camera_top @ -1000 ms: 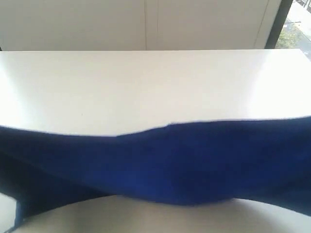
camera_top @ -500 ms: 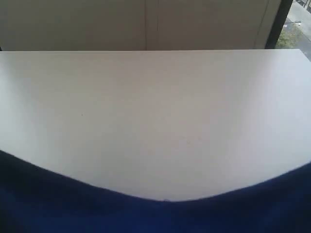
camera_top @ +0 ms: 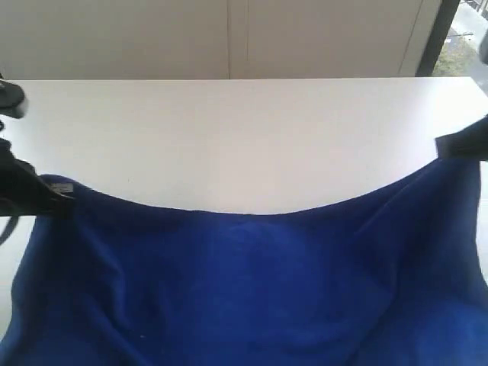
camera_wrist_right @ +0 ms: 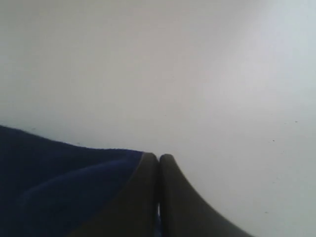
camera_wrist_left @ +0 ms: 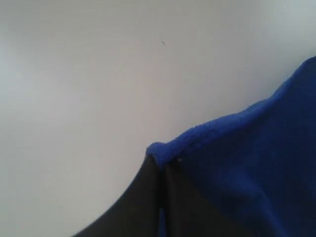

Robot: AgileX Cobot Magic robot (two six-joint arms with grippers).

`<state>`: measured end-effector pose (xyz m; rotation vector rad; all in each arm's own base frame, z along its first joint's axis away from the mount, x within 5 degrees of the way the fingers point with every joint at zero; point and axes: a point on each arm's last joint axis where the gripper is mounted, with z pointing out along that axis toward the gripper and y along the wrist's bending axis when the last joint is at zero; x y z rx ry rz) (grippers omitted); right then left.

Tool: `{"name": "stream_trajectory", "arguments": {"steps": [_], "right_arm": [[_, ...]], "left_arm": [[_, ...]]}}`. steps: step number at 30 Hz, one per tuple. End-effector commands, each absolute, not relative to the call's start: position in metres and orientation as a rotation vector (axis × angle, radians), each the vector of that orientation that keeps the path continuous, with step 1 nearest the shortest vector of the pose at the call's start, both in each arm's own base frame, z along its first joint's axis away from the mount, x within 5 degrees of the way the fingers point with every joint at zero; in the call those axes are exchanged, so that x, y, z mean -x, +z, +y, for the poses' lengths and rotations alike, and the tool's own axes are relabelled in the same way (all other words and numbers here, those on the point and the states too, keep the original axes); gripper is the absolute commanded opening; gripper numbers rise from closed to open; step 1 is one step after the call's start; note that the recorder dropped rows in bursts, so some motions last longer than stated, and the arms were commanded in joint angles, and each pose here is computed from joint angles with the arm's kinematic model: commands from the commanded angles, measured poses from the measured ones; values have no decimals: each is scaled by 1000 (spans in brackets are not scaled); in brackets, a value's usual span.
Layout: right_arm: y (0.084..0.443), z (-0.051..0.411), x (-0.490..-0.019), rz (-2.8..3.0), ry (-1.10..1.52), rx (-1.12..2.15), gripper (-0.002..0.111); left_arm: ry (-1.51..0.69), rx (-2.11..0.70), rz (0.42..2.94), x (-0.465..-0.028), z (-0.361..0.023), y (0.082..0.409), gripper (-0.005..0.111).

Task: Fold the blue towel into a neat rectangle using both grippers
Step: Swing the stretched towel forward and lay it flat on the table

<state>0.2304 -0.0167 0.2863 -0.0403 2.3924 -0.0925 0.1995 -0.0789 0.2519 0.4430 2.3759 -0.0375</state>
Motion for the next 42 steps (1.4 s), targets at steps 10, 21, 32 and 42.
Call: {"name": "stream_trajectory", "arguments": {"steps": [10,21,32,42], "right_arm": [[210,-21,-300,2389,-76,13,0],[213,-47,-304,2333,-123,-79,0],[190,-58,-316,2318,-122,-141,0],[176,-62,-341,2334,-120,-142,0]], "left_arm": [[-71,-308,2341,-278,-60,184,0],[-28,-232,2339,-300,-38,180,0],[-52,-246,2379,-313,-41,150,0],[-26,-196,2308,-342,-32,172,0]]}}
